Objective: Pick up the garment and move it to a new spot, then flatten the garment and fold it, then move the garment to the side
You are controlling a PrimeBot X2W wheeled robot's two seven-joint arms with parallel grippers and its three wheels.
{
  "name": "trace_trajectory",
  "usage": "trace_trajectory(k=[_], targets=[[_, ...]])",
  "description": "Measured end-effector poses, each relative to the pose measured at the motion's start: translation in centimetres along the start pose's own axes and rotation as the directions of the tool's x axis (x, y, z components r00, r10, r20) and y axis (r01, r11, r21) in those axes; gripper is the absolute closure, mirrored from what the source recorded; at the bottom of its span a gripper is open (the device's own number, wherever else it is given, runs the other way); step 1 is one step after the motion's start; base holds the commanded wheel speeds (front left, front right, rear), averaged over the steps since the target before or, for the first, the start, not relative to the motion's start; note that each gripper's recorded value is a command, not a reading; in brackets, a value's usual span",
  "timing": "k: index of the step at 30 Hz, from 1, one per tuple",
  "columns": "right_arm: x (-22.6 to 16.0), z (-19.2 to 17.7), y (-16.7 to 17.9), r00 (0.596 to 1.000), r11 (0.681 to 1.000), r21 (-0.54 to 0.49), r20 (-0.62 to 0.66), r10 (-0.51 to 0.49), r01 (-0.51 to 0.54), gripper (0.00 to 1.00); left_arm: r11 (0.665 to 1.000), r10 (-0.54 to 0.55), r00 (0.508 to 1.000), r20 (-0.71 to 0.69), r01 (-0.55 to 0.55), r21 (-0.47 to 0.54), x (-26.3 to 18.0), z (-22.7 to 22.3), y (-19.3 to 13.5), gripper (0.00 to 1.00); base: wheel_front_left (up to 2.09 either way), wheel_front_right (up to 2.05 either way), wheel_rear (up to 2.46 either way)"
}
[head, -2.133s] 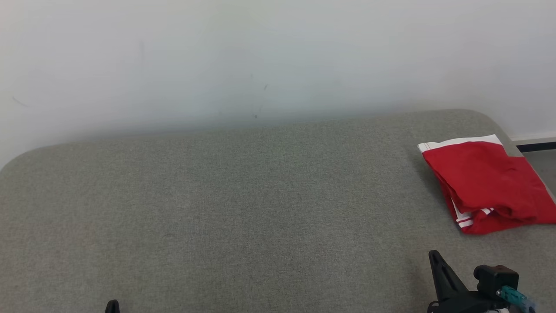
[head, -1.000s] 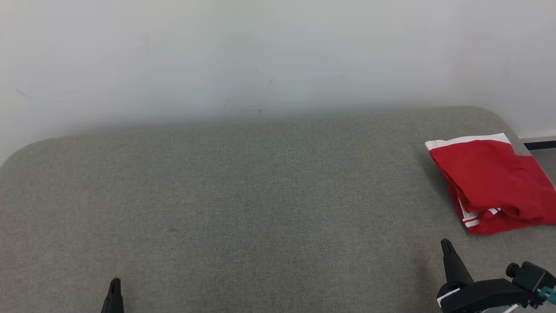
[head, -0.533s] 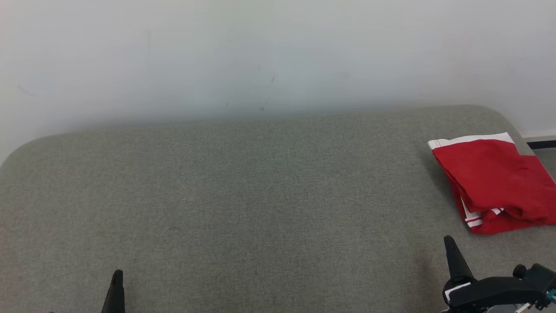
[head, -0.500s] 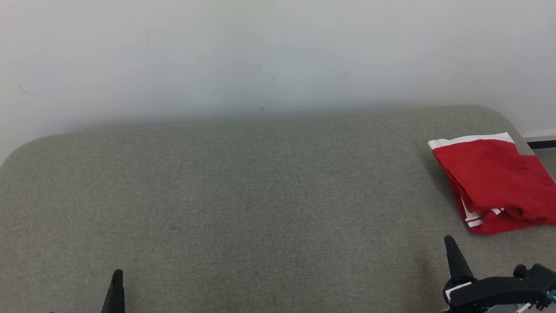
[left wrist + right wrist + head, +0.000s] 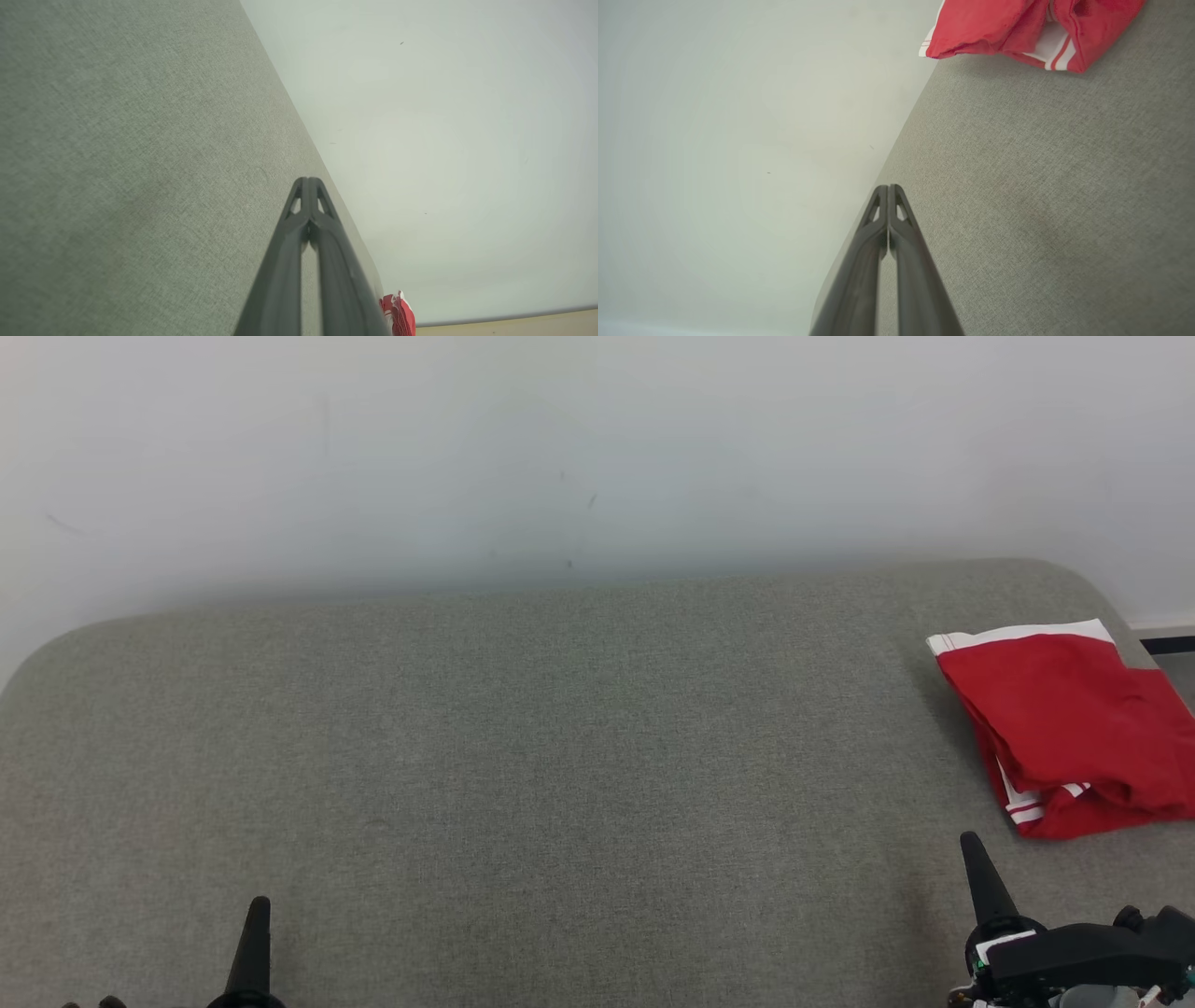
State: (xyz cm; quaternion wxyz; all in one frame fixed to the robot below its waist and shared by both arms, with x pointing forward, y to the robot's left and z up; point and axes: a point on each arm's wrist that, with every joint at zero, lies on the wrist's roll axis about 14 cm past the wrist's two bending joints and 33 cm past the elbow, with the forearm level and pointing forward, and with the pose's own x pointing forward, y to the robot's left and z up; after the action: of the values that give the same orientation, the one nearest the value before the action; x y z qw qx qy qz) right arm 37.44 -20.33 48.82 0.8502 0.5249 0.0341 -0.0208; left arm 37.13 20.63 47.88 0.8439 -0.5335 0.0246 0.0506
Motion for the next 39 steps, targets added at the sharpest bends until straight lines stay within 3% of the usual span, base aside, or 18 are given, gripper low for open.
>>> trace_trajectory(k=[20,39], targets=[[0.5,0.3,0.7,1.0,0.984,0.176,0.013,0.023,-0.025,1.0,0.985,-0.03,0.999,-0.011,0.027,-0.171,0.5,0.1,-0.9,1.0,0.0,0.0,0.0],[0.9,0.4,1.2,0.999,0.943,0.328,0.024,0.042,-0.048,1.0,0.947,-0.064,0.998,-0.017,0.056,-0.318,1.0,0.2,-1.9,1.0,0.0,0.0,0.0]])
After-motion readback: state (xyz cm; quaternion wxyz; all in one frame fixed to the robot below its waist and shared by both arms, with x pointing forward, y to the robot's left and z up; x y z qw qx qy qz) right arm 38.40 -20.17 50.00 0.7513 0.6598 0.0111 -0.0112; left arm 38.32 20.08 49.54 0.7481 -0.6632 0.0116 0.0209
